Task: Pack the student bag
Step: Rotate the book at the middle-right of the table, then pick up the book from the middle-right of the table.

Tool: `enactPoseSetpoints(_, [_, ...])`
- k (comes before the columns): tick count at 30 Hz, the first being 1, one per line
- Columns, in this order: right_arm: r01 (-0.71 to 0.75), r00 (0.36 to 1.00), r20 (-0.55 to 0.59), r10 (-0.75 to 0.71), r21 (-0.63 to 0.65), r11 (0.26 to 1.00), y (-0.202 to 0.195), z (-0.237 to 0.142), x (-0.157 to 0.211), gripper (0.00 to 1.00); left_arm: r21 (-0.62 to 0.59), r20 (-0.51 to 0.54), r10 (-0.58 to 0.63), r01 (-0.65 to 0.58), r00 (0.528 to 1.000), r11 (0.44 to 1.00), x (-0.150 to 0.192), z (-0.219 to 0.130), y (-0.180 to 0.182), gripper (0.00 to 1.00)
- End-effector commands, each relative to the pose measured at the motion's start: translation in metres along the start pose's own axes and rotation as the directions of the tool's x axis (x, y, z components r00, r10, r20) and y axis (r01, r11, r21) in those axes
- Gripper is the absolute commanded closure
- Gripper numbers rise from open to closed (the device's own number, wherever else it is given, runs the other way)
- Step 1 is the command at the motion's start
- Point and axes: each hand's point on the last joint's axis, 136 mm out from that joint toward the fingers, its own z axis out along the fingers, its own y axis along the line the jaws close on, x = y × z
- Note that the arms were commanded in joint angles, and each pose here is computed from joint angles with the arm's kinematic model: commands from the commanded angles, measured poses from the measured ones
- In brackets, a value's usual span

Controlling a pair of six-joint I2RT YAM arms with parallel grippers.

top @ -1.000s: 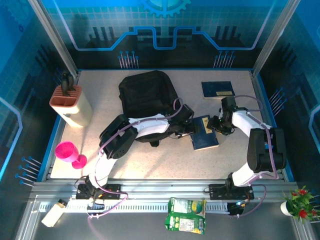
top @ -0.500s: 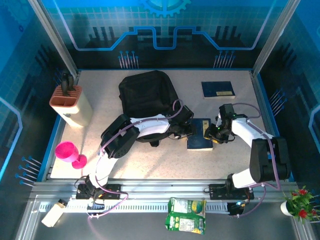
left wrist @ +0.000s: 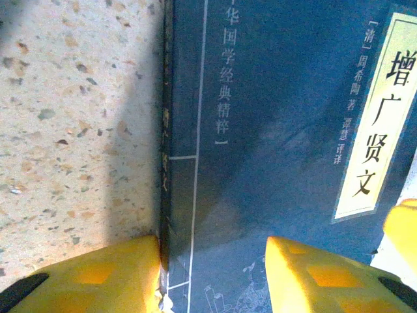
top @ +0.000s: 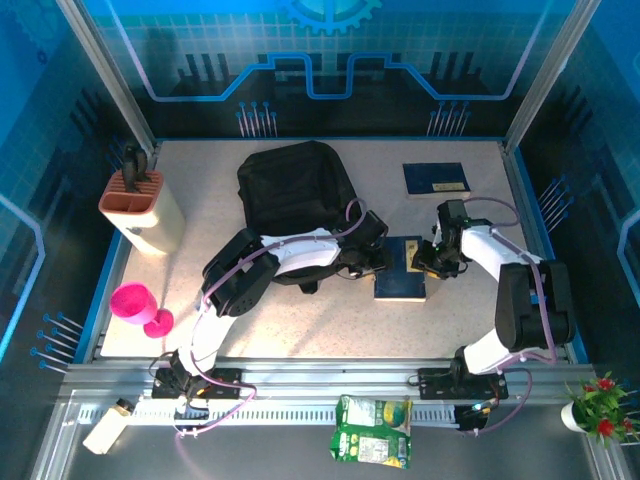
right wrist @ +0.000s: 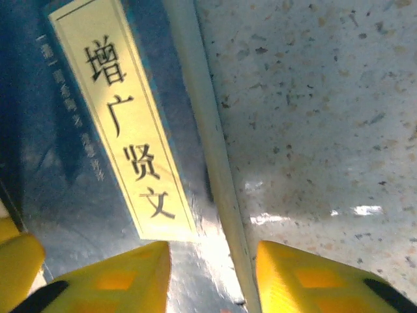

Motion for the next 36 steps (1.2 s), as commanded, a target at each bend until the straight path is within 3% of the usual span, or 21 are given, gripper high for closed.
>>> enactPoseSetpoints(1, [-0.011, 1.0, -0.005, 0.011, 0.024, 1.0, -0.006, 0.003, -0.003, 0.68, -0.055, -0.035, -0.039, 0.037, 0.999, 0.998, 0.007, 0.013, 0.015, 0.53])
enactPoseSetpoints(7, [-0.04, 0.999, -0.031, 0.041, 0.018, 0.999, -0.008, 0.01, 0.0, 0.72, -0.025, -0.077, -0.086, 0.084, 0.993, 0.996, 0.011, 0.013, 0.009, 0.52])
enactPoseSetpoints(13, [-0.087, 0.991, -0.108, 0.083, -0.034, 0.996, -0.008, 0.021, 0.014, 0.71, 0.034, -0.129, -0.104, 0.11, 0.986, 0.993, 0.014, 0.012, -0.007, 0.46])
enactPoseSetpoints(18, [-0.107, 0.986, -0.133, 0.1, -0.049, 0.993, -0.009, 0.026, 0.015, 0.72, 0.206, -0.175, -0.029, 0.065, 0.984, 0.976, 0.012, -0.001, -0.046, 0.48])
enactPoseSetpoints(26, [-0.166, 0.98, -0.13, 0.153, -0.1, 0.981, -0.014, 0.027, 0.011, 0.75, 0.463, -0.096, 0.118, -0.061, 0.988, 0.884, 0.008, -0.053, -0.101, 0.61])
enactPoseSetpoints(36, [-0.179, 0.978, -0.133, 0.163, -0.119, 0.977, -0.014, 0.028, 0.011, 0.78, 0.454, -0.087, 0.106, -0.055, 0.991, 0.889, 0.01, -0.047, -0.09, 0.65])
